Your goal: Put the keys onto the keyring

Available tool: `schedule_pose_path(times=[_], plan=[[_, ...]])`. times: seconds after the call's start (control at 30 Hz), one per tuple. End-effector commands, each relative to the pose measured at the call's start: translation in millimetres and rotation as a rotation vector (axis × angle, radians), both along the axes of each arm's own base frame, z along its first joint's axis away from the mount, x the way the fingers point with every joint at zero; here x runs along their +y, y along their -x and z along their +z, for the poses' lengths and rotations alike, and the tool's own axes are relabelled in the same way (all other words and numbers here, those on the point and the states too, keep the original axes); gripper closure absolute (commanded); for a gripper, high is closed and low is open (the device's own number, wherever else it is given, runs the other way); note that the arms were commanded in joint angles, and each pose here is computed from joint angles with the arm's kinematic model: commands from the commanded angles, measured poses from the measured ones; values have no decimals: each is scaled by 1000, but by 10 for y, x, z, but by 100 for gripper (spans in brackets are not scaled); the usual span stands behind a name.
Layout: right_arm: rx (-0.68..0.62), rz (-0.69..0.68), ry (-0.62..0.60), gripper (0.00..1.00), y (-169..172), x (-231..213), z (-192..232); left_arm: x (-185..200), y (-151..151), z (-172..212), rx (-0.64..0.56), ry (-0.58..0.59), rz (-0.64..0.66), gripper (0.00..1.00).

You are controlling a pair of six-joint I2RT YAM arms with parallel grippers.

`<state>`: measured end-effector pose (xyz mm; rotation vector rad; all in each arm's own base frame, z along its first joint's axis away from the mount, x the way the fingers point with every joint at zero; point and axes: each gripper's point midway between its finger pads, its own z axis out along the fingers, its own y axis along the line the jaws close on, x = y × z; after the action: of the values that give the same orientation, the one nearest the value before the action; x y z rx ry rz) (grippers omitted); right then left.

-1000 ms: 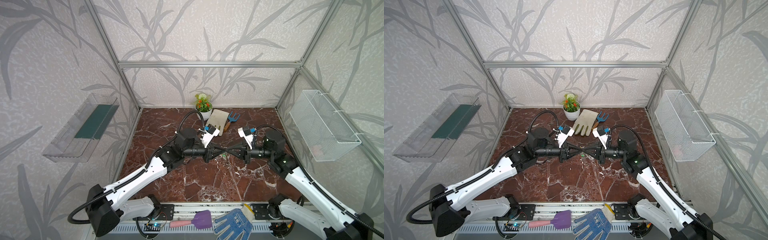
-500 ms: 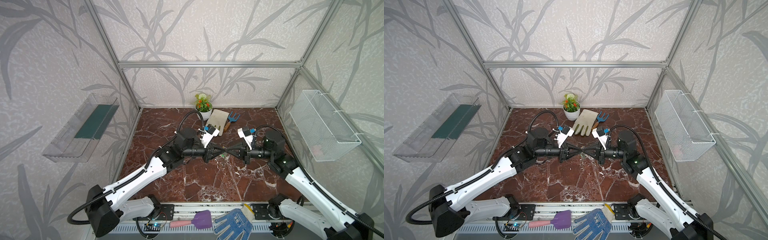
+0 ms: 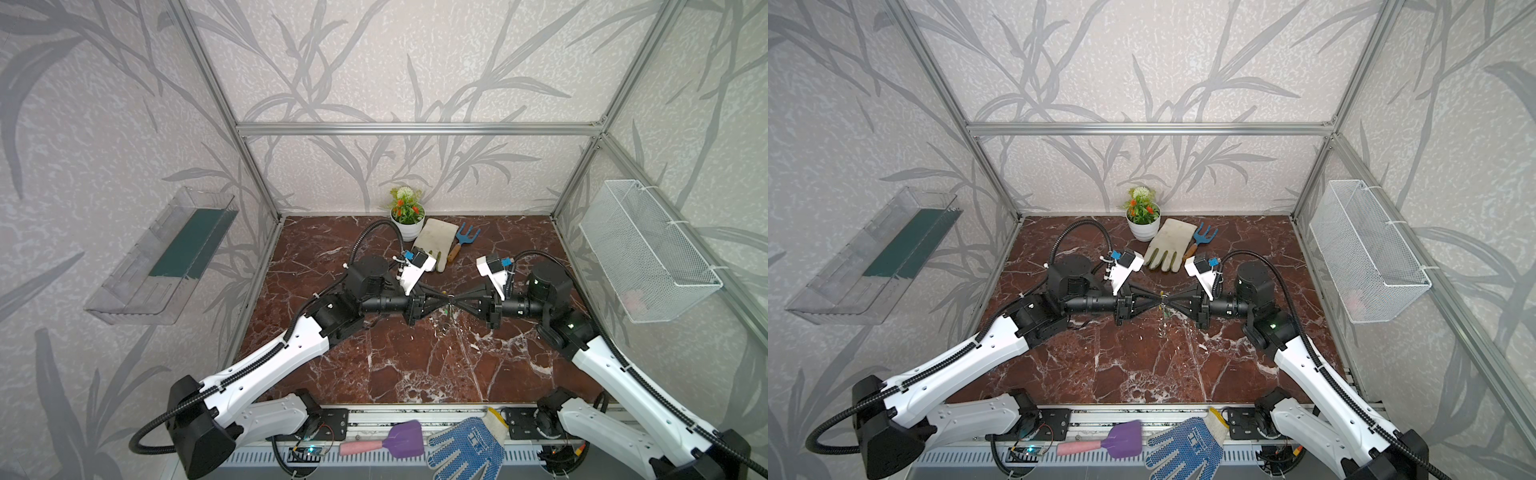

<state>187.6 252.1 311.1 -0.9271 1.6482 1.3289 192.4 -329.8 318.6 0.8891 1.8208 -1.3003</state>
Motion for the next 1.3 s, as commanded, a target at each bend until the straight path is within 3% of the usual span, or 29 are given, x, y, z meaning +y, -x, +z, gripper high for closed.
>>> schedule_pose_path(times=[0.0,0.3,0.43,0.53,0.63,0.8,1.0,1.27], plan=[[-40,25,-21,100,65,4,127,-34,28,129,-22,34,-32,83],[-41,32,-23,100,77,8,123,-87,14,122,-8,50,-49,86],[-39,30,-25,100,78,4,122,-89,-18,110,-10,52,-34,100],[-41,19,-27,100,76,-5,128,-94,-40,123,-16,67,-20,100],[-48,-15,-28,82,51,-30,121,-87,-80,140,-32,95,6,100],[-70,-145,-30,73,-43,-144,58,-10,-147,265,-99,187,78,100],[-123,-323,-30,71,-70,-371,-106,122,-217,402,-165,292,171,100],[-242,-358,83,64,24,-204,-261,83,-197,406,-148,320,150,100]])
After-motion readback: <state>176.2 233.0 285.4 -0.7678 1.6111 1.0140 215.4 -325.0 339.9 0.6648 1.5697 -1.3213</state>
